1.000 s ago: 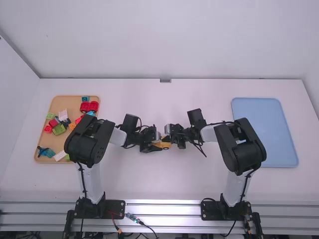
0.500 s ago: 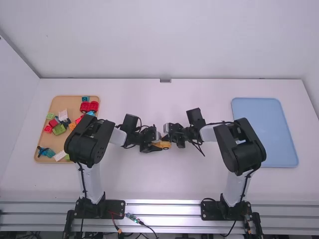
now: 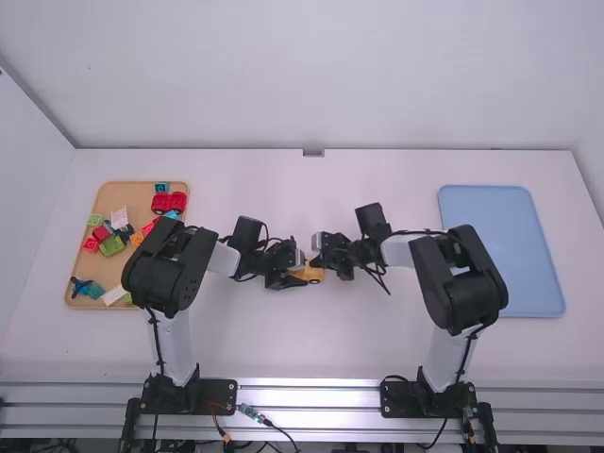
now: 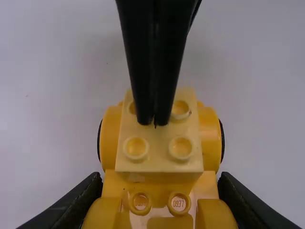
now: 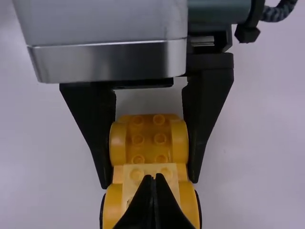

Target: Assemble lego blocks to make yellow taxi

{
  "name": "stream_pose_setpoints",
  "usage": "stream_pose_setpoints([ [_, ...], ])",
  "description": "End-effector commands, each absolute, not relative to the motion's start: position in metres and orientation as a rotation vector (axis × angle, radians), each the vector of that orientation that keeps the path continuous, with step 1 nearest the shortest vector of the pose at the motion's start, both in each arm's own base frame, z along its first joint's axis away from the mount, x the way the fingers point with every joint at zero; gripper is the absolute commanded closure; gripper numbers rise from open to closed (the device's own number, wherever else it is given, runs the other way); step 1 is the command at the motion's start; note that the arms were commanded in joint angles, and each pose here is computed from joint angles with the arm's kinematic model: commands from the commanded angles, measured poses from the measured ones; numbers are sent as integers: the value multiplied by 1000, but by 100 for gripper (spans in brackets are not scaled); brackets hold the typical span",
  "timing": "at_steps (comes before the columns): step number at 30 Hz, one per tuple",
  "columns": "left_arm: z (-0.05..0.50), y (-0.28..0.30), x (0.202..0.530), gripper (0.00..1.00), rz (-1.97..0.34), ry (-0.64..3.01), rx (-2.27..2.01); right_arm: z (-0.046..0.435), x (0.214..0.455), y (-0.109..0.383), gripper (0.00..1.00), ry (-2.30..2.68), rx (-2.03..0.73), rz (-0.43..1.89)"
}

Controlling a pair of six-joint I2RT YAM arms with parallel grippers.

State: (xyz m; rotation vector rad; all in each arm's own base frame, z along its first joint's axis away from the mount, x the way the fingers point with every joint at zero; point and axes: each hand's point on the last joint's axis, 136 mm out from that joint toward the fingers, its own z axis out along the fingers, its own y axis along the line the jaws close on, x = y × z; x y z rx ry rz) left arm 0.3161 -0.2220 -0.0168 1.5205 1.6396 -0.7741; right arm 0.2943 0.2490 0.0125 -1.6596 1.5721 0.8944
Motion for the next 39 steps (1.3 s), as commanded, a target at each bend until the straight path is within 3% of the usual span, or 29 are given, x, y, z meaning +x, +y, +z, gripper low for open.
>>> stream_pose_setpoints([
  [1,-27,-220,312,57,-764,1664,1539,-11,297,231,100,1690,-1691,794],
  [28,-21,-222,321,61,-749,1643,1537,-26,272,219,100,1689,-1837,795],
  [39,-21,-222,321,62,-747,1642,1538,-36,275,224,100,1704,-1820,807],
])
